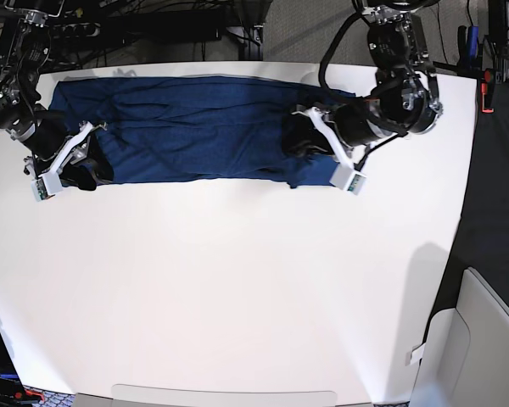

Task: Fold the T-shirt properly
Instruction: 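Fold the strip end held by the left gripper toward the right gripper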

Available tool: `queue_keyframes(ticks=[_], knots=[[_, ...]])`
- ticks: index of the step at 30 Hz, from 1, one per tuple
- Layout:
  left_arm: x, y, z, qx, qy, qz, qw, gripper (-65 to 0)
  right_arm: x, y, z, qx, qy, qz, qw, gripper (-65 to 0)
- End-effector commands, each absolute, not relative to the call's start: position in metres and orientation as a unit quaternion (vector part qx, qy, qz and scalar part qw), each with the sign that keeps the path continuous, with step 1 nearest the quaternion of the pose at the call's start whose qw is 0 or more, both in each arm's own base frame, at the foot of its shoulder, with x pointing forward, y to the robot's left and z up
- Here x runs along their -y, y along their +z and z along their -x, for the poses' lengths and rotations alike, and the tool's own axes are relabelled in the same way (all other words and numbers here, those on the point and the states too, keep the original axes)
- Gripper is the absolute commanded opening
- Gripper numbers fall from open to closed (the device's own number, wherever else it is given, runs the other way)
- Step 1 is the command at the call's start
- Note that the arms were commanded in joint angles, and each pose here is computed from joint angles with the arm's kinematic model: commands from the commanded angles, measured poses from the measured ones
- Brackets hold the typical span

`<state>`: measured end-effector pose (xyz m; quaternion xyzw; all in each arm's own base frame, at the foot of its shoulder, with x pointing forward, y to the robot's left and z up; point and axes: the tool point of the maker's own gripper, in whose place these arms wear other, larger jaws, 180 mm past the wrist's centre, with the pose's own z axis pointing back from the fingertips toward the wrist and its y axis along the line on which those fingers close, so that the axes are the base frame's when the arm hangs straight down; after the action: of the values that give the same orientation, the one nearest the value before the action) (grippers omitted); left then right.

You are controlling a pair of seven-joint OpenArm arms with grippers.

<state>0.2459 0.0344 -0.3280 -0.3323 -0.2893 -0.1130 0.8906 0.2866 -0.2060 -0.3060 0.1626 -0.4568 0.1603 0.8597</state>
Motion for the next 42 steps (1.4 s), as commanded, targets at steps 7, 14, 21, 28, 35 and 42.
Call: queue_keyframes(ticks=[7, 14, 21, 28, 35, 42], knots=[[0.024, -0.301, -0.246, 0.3, -0.174, 0.386, 0.855, -64.3, 0.207, -0.288, -0.295, 0.484, 0.166, -0.163, 0.844, -43.8], [0.04, -0.294, -0.252, 0.299, -0.199, 0.396, 0.845, -64.1, 0.206, -0.288, -0.295, 0.484, 0.166, -0.164, 0.843, -43.8], [0.039, -0.294, -0.252, 0.3, -0.198, 0.397, 0.845, -50.1, 0.206, -0.288, -0.295, 0.485, 0.165, -0.165, 0.843, -43.8], [0.014, -0.296, -0.26, 0.313, -0.18, 0.372, 0.855, -44.3, 0.206, -0.285, -0.298, 0.49, 0.166, -0.164, 0.84, -43.8], [-0.075, -0.309, -0.278, 0.332, -0.117, 0.286, 0.891, -44.3, 0.233, -0.292, -0.287, 0.469, 0.167, -0.123, 0.859, -43.8], [-0.099, -0.328, -0.264, 0.303, -0.107, 0.262, 0.91, -44.3, 0.293, -0.315, -0.253, 0.385, 0.132, -0.036, 0.913, -43.3]])
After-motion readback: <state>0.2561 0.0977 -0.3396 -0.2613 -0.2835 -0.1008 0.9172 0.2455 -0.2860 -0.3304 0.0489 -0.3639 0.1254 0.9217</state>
